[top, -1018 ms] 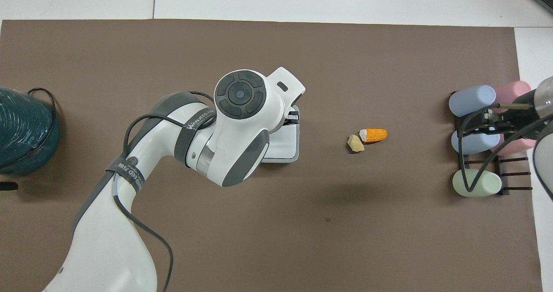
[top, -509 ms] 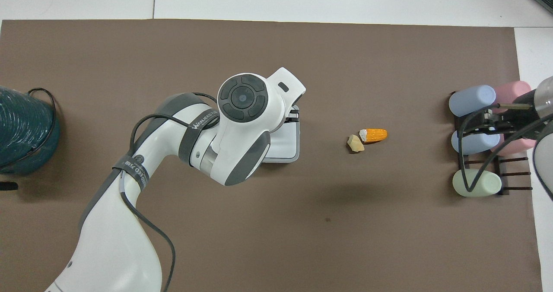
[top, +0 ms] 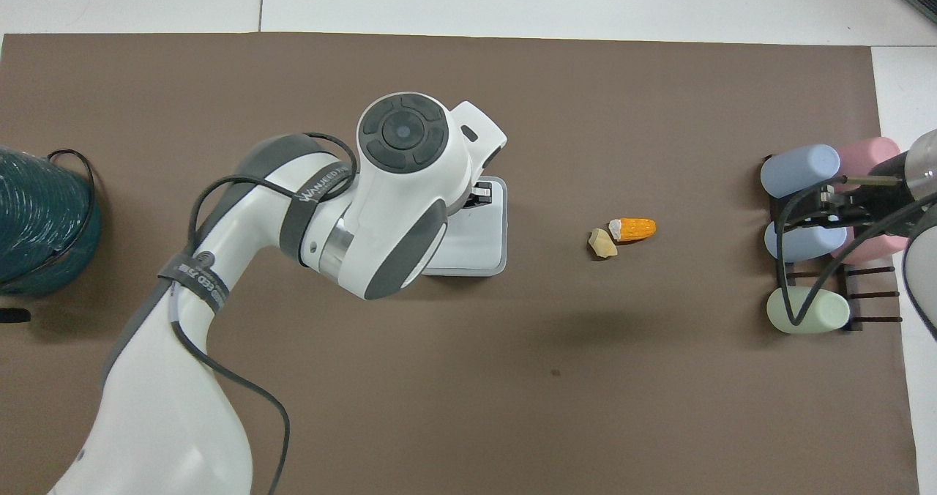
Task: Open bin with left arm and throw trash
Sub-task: 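Pull the left gripper back from the open bin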
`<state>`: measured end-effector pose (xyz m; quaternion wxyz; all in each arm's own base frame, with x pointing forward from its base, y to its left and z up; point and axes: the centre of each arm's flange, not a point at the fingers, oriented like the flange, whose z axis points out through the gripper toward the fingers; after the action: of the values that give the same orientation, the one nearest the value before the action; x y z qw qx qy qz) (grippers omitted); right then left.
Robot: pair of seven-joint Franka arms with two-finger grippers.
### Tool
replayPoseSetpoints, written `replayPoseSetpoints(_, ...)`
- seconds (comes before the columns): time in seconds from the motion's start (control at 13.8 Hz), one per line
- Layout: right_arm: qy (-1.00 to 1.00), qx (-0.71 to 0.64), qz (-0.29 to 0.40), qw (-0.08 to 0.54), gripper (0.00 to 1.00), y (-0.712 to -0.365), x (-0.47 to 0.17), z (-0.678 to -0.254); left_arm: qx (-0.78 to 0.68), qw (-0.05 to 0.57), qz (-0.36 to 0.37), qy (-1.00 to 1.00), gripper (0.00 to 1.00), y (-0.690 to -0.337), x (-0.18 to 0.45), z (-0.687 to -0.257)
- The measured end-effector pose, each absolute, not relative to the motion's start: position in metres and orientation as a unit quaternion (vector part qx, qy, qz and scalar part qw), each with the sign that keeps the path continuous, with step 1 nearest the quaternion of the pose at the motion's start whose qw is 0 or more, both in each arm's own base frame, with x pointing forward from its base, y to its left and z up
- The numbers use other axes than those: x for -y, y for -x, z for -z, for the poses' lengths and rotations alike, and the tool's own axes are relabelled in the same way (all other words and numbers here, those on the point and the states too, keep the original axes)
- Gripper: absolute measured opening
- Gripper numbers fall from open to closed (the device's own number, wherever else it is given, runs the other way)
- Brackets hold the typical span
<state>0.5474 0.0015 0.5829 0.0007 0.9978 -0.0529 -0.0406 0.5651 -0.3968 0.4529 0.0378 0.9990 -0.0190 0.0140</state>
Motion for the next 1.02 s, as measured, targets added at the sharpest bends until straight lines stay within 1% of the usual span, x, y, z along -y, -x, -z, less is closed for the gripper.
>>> replayPoseSetpoints(0.29, -0.998, 0.053, 0.041, 0.001, 1.0, -0.547, -0.001, -0.583, -0.009, 0.015, 0.017, -1.0, 0.01, -0.59, 0.343, -0.496)
replayPoseSetpoints(0.58, -0.998, 0.053, 0.041, 0.001, 1.0, -0.547, -0.001, -0.583, 0.021, 0.004, 0.04, -0.999, 0.01, -0.606, 0.283, -0.514)
replayPoseSetpoints(1.02, -0.998, 0.053, 0.041, 0.001, 1.0, -0.547, -0.001, -0.583, 0.044, 0.012, 0.027, -0.999, 0.01, -0.629, 0.173, -0.553)
